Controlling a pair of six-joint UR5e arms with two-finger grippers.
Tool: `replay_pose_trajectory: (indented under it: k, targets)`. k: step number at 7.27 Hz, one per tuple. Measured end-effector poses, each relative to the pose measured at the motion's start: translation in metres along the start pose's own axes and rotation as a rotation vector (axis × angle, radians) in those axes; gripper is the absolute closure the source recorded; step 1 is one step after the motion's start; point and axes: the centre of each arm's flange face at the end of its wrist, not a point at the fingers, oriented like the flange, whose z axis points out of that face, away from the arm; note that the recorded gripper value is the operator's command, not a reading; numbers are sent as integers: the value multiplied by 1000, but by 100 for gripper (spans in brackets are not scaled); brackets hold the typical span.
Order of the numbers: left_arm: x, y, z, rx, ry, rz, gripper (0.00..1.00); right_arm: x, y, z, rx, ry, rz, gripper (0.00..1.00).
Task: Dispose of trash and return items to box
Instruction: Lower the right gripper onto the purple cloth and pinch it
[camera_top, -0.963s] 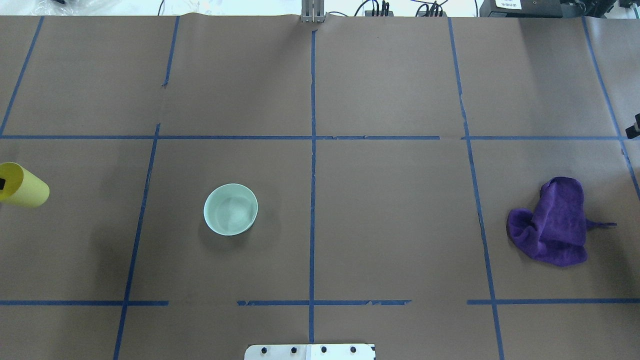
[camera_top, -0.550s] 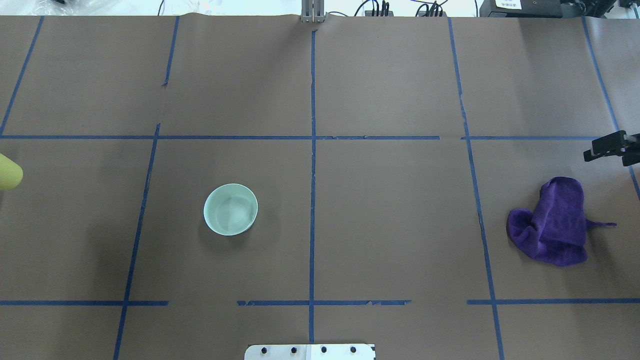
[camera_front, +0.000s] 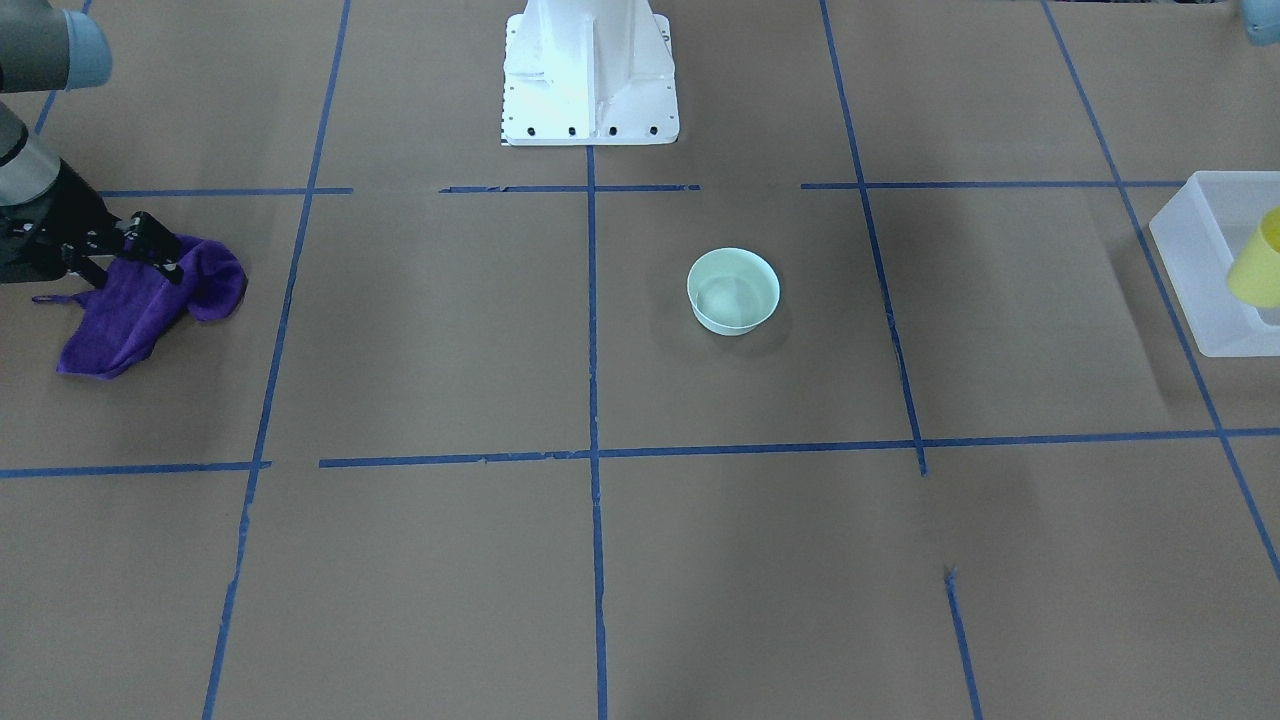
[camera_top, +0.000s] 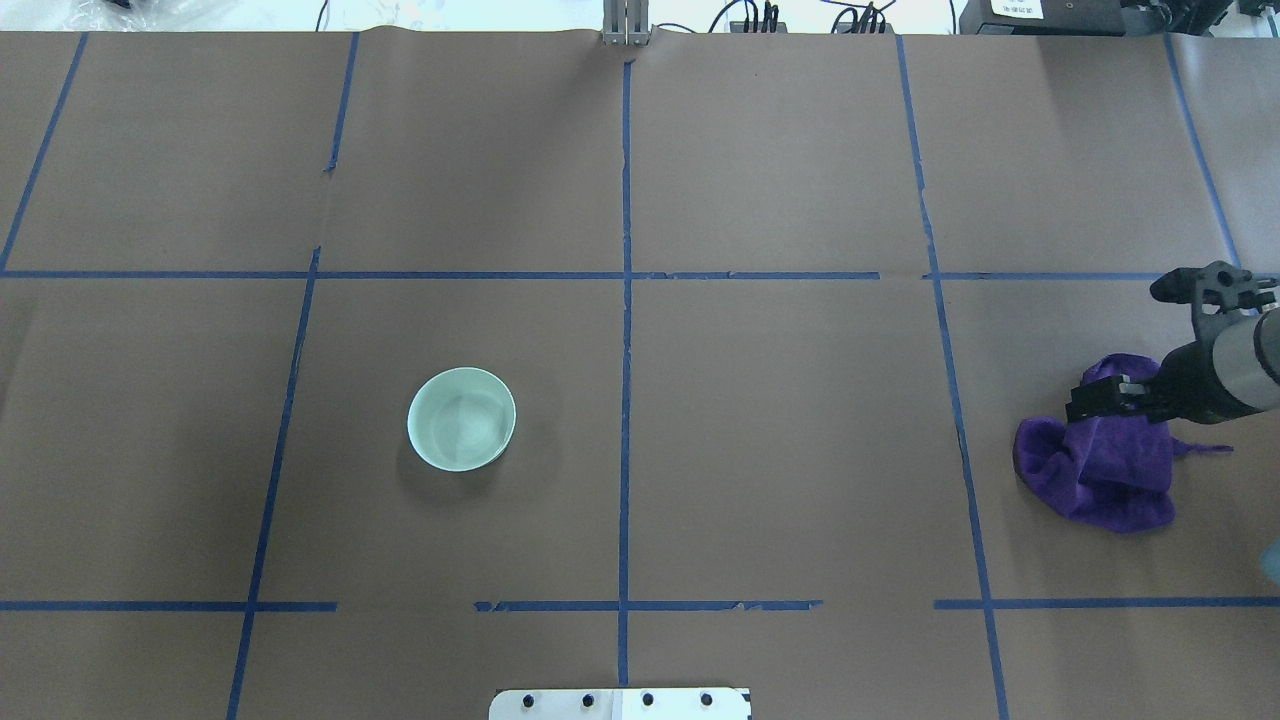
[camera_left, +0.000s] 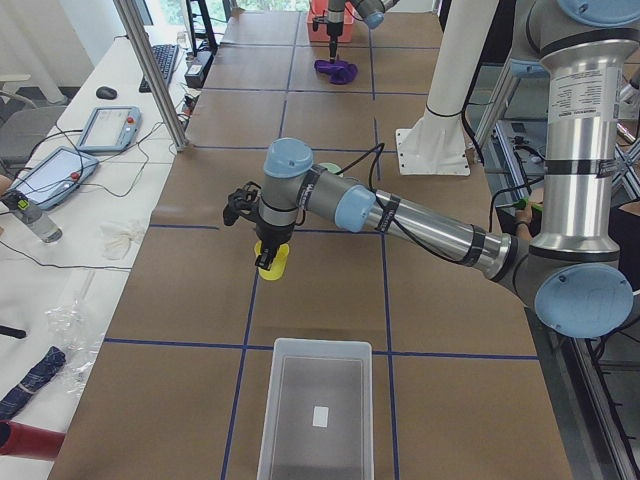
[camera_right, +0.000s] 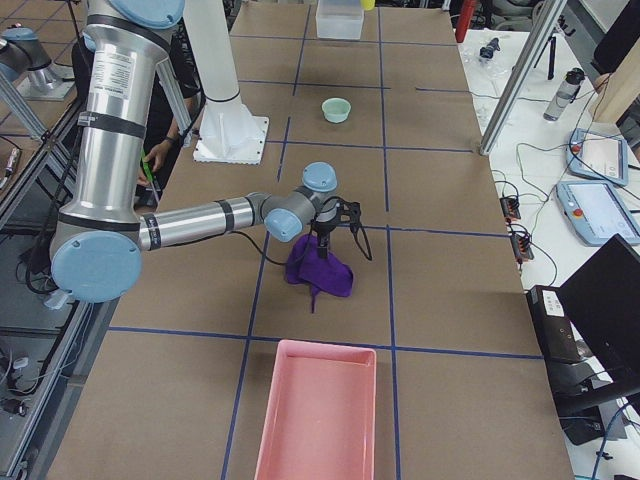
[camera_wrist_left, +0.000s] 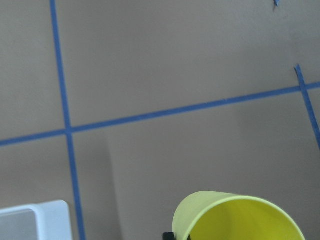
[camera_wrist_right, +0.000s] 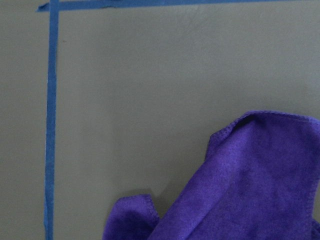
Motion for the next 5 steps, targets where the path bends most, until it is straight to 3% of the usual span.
replay_pose_trajectory:
  k: [1, 2, 3, 4, 5]
  targets:
    - [-16, -6, -9, 5, -29, 18, 100, -12, 10, 13, -8, 15, -20, 0]
    - [-35, -6, -12, 3, -48, 31, 100, -21, 18, 23, -15, 26, -33, 8]
    - [-51, -4, -12, -3, -59, 40, 100, -23, 23, 29, -23, 36, -38, 73]
    - [-60, -3, -11, -7, -64, 43, 100, -23, 25, 33, -34, 44, -38, 100]
    - [-66, -3, -8, -14, -66, 42, 100, -21, 27, 35, -46, 54, -33, 100]
